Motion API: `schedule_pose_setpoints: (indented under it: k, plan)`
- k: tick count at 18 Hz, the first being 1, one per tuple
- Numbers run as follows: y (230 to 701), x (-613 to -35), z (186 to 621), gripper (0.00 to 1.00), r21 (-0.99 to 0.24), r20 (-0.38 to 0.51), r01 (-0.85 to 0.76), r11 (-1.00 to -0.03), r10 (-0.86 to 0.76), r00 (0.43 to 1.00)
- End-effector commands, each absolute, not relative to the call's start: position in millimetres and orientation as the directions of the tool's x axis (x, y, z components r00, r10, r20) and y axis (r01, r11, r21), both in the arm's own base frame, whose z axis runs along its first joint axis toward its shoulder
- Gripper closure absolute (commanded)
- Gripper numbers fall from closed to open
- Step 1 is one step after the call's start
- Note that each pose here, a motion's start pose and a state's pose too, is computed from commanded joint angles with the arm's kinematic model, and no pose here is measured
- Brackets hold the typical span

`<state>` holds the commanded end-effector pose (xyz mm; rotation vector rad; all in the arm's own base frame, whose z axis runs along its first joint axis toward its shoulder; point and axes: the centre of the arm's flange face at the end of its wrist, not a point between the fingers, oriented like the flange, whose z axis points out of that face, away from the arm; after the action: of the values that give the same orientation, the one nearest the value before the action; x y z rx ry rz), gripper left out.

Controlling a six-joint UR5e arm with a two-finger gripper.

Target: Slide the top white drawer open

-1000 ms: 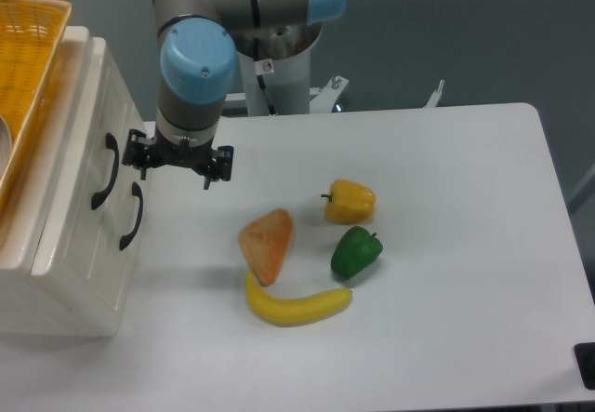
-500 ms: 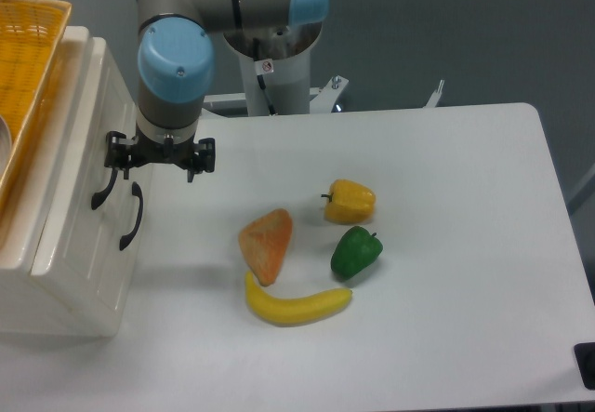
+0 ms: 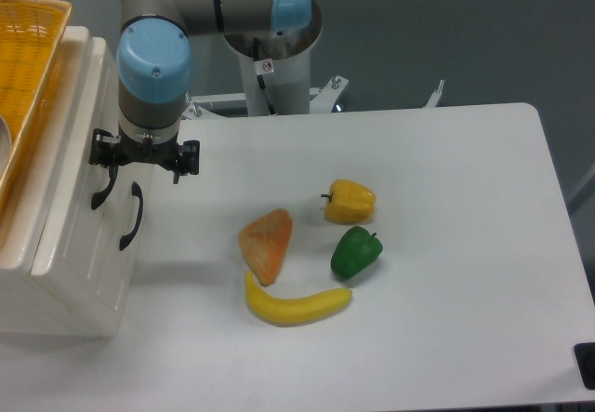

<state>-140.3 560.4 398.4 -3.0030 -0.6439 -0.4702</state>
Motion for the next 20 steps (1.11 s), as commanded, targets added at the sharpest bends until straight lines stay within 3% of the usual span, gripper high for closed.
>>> schedule_pose_setpoints:
  k: [20]
  plan:
    - [559.6,-139.5,390.7,0.0,0.055,0.303,0.432,-0.9,0.427,0.852]
